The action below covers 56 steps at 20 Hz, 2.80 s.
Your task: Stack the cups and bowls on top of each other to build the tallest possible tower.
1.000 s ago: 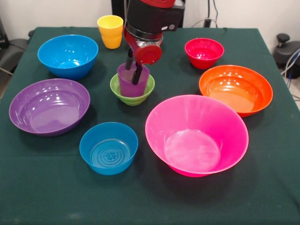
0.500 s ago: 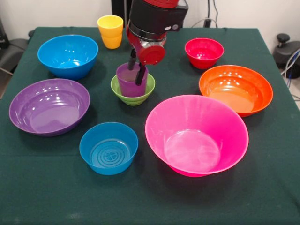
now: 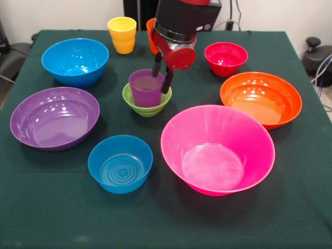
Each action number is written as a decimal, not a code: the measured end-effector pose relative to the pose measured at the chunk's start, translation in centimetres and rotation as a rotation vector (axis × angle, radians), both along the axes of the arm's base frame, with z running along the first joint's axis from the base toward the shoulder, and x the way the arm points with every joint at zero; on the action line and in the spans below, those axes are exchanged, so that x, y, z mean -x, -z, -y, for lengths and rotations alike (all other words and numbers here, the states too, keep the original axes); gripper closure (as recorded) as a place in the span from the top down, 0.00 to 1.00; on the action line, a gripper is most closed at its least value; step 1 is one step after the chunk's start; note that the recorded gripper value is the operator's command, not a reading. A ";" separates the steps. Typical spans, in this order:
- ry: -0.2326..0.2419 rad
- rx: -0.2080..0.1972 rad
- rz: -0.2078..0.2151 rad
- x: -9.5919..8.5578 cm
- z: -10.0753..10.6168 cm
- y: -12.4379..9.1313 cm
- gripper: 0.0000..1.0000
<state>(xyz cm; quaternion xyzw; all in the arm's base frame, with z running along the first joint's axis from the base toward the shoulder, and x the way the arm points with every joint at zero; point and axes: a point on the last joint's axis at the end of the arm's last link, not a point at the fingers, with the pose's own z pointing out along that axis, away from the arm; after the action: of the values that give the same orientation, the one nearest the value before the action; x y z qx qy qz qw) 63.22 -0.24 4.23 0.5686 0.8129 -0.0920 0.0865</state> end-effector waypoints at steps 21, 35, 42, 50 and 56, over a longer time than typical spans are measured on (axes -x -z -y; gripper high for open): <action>-0.176 -0.006 0.105 -2.0 4.2 -8.1 1.00; -0.649 -0.122 0.047 -3.4 -5.7 -6.2 1.00; -0.748 -0.151 0.052 -4.0 -7.1 -5.8 1.00; -0.727 -0.124 0.034 -3.5 -5.7 -5.7 1.00; -0.666 -0.087 0.014 -2.7 -4.1 -6.1 1.00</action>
<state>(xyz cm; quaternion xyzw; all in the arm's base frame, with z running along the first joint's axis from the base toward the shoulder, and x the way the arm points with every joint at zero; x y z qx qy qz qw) 65.92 3.90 10.36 0.2754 0.9566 -0.0201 0.0930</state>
